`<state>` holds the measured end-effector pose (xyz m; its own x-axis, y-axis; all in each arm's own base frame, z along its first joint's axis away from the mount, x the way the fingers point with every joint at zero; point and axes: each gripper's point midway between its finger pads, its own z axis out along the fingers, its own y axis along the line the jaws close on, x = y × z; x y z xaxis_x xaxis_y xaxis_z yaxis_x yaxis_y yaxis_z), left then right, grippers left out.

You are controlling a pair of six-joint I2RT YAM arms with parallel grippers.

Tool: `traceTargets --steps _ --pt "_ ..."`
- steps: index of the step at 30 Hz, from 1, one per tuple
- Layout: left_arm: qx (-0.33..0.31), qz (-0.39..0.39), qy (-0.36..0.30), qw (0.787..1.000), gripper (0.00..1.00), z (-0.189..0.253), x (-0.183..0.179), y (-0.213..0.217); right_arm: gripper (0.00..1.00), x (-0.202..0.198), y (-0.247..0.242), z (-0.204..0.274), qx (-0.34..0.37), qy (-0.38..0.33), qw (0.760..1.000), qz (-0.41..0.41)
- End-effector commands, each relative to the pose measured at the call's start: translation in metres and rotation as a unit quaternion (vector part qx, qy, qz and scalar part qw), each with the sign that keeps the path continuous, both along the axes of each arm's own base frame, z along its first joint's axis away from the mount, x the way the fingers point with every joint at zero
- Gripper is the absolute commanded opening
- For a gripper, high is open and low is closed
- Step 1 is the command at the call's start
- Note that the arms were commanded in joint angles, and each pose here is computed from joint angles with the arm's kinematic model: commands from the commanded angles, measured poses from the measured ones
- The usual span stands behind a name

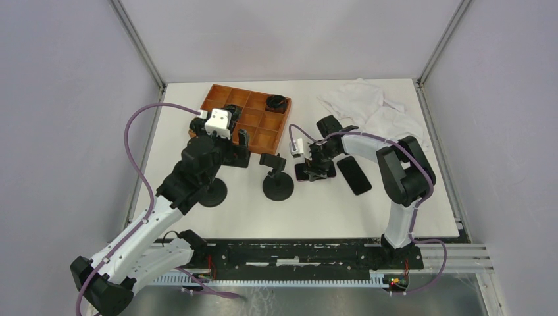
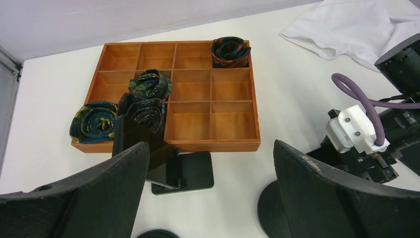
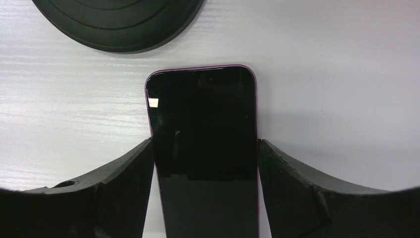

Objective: Place the phone on the phone stand
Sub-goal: Pick up the phone at the center of the board.

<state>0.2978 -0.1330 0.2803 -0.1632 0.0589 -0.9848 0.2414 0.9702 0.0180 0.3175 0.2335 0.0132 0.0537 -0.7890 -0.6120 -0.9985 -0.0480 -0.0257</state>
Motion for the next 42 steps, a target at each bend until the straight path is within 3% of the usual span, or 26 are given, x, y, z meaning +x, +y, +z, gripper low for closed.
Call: traceTargets --steps 1,15,42 --pt "0.003 -0.003 -0.029 1.000 1.00 0.017 0.001 0.002 0.35 -0.004 -0.015 -0.017 -0.047 0.013 0.999 -0.016" --pt "0.004 -0.002 -0.028 1.000 1.00 0.016 0.001 0.003 0.21 0.002 -0.007 0.023 0.034 0.003 0.998 -0.053" --pt "0.007 0.000 -0.024 1.000 1.00 0.012 0.002 0.003 0.19 -0.003 -0.017 0.047 0.113 0.026 0.989 -0.091"
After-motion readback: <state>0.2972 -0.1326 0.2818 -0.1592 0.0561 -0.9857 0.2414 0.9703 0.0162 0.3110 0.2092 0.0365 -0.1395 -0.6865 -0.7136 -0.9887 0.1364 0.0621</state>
